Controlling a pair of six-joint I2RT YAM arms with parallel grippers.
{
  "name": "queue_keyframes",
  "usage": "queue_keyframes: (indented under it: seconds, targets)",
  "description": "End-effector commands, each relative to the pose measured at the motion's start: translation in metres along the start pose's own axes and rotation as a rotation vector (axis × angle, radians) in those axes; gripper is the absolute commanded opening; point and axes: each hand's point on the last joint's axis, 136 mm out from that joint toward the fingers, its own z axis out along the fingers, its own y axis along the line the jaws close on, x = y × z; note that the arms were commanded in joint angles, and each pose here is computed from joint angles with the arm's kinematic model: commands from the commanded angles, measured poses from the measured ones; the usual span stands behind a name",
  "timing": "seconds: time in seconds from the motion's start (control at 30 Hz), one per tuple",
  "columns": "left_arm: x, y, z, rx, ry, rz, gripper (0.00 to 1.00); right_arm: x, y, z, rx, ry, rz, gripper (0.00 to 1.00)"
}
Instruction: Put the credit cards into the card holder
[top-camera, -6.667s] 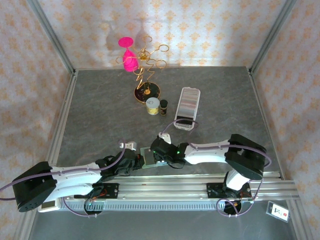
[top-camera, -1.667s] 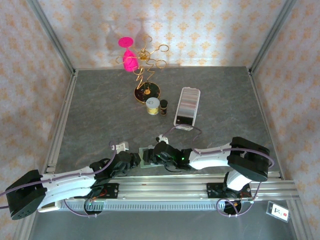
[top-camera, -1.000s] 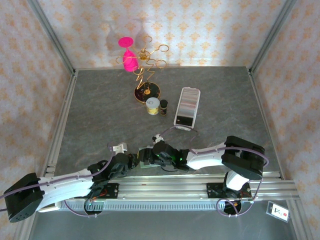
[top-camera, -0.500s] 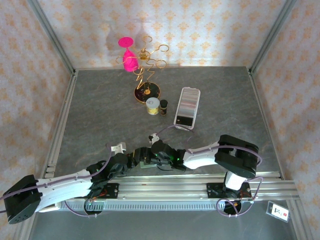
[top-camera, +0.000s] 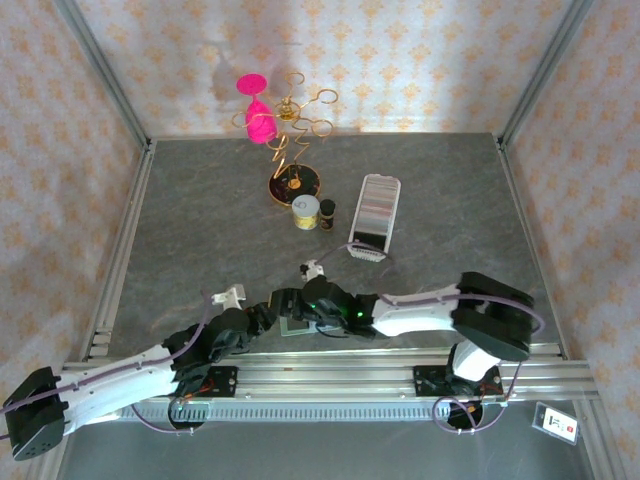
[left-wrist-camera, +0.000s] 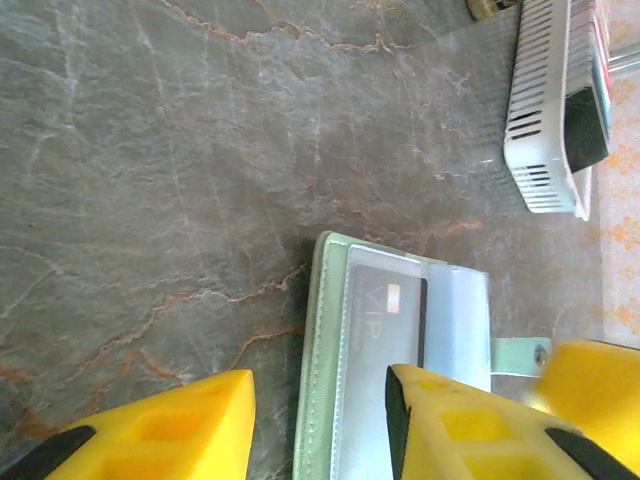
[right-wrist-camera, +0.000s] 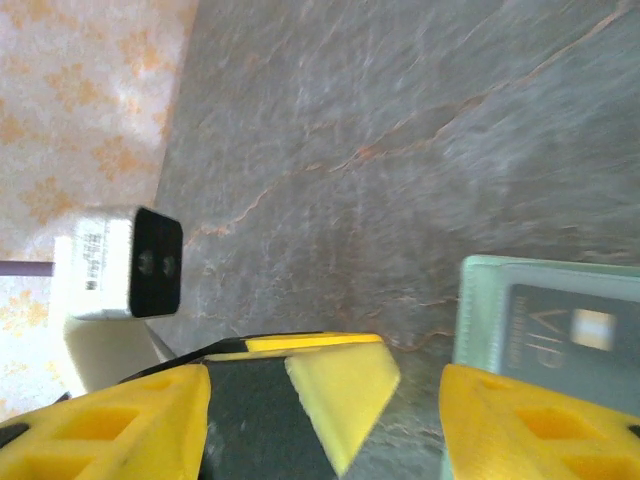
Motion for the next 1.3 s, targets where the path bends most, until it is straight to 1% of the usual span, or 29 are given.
queue_keyframes:
  seconds: [0.0,0.1,0.17,0.23,0.33,0.6,0.8,1.07,1.27]
  targets:
    - [0.009,0.014,0.001,-0.061,0.040,0.060,0.42,-0.003,-0.052,-0.029,0.220,-0.044,-0.065,0.62]
    - [0.008,0.012,0.003,-0.081,0.042,0.077,0.43,0.002,-0.079,-0.044,0.314,-0.040,-0.070,0.62]
    - [0.009,0.011,0.004,-0.079,0.044,0.081,0.43,0.004,-0.091,-0.048,0.361,-0.032,-0.079,0.62]
    - [0.010,0.009,0.006,-0.069,0.049,0.080,0.43,0.008,-0.096,-0.047,0.380,-0.011,-0.083,0.62]
    - [0.011,0.009,0.006,-0.076,0.053,0.082,0.43,0.012,-0.102,-0.046,0.404,0.005,-0.083,0.58]
    - [0.011,0.008,0.006,-0.070,0.055,0.081,0.43,0.022,-0.117,-0.042,0.457,0.048,-0.084,0.56]
    - [0.012,0.007,0.006,-0.063,0.059,0.077,0.43,0.025,-0.122,-0.043,0.472,0.057,-0.084,0.56]
    - [0.014,0.011,0.008,-0.058,0.065,0.072,0.42,0.030,-0.112,-0.033,0.419,0.083,-0.071,0.57]
    - [0.015,0.015,0.008,-0.065,0.067,0.070,0.41,0.036,-0.111,-0.029,0.416,0.106,-0.067,0.59]
